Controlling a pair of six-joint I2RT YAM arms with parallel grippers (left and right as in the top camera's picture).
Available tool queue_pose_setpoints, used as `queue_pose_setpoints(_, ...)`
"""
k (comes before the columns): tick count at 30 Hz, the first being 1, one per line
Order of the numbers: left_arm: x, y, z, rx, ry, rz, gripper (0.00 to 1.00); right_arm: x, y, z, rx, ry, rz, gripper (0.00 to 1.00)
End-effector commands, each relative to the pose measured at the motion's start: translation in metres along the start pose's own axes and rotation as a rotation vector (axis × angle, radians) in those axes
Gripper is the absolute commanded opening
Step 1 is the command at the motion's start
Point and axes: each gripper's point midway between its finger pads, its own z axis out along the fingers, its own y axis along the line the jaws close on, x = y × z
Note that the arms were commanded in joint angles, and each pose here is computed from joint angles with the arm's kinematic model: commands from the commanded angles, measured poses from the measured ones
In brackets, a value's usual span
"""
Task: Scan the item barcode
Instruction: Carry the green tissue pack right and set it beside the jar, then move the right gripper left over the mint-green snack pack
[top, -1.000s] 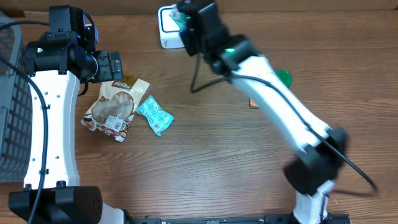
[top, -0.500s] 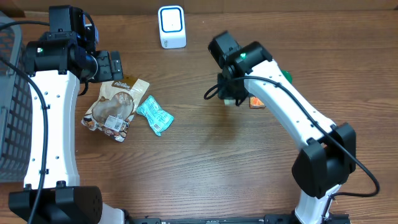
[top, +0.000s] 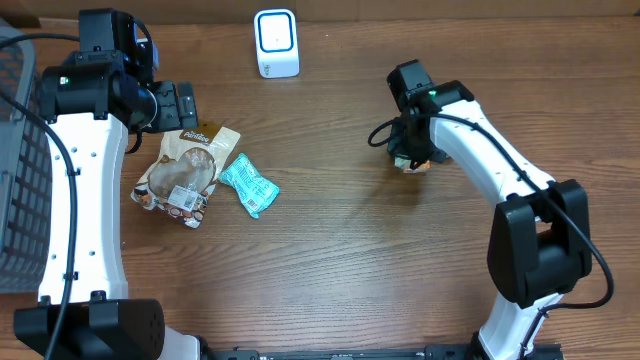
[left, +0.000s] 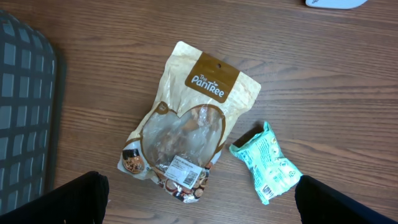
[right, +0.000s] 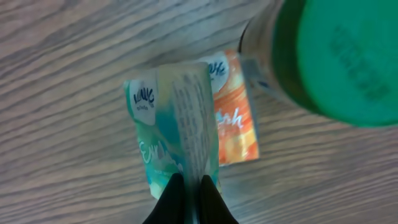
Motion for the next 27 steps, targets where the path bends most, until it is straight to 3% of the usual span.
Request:
queue_pose_setpoints(1, -0.004, 0.0, -0.008, 0.007, -0.025, -0.012, 1.0, -0.006, -0.011, -0.001, 0.009, -0.01, 0.006, 0.04)
queue_pose_setpoints(2, -0.004, 0.0, -0.008, 0.007, -0.025, -0.012, 0.99, -0.006, -0.014, -0.001, 0.013, -0.006, 0.004, 0.05)
queue_pose_setpoints(3, -0.004, 0.0, -0.008, 0.007, -0.026, -0.012, 1.0, -0.006, -0.016, 0.0, 0.017, -0.001, 0.004, 0.18)
queue_pose_setpoints(4, -0.004, 0.0, -0.008, 0.007, -0.026, -0.012, 1.0, -0.004, -0.02, 0.0, 0.023, 0.01, 0.006, 0.44)
queue_pose_setpoints(6, -0.004, 0.0, -0.008, 0.007, -0.025, -0.012, 1.0, -0.003, -0.02, -0.003, 0.025, 0.019, 0.004, 0.54)
queue_pose_setpoints(13, -0.004, 0.0, -0.008, 0.007, -0.026, -0.012, 1.0, -0.013, 0.001, -0.049, -0.066, 0.03, -0.037, 0.56)
queue_pose_setpoints(20, -0.004, 0.0, -0.008, 0.007, -0.025, -0.012, 1.0, -0.004, 0.091, -0.095, -0.449, 0.05, -0.162, 0.57)
queue_pose_setpoints(27, -0.004, 0.0, -0.008, 0.007, -0.025, -0.012, 1.0, 0.03, 0.166, -0.084, -0.59, 0.065, -0.296, 0.62)
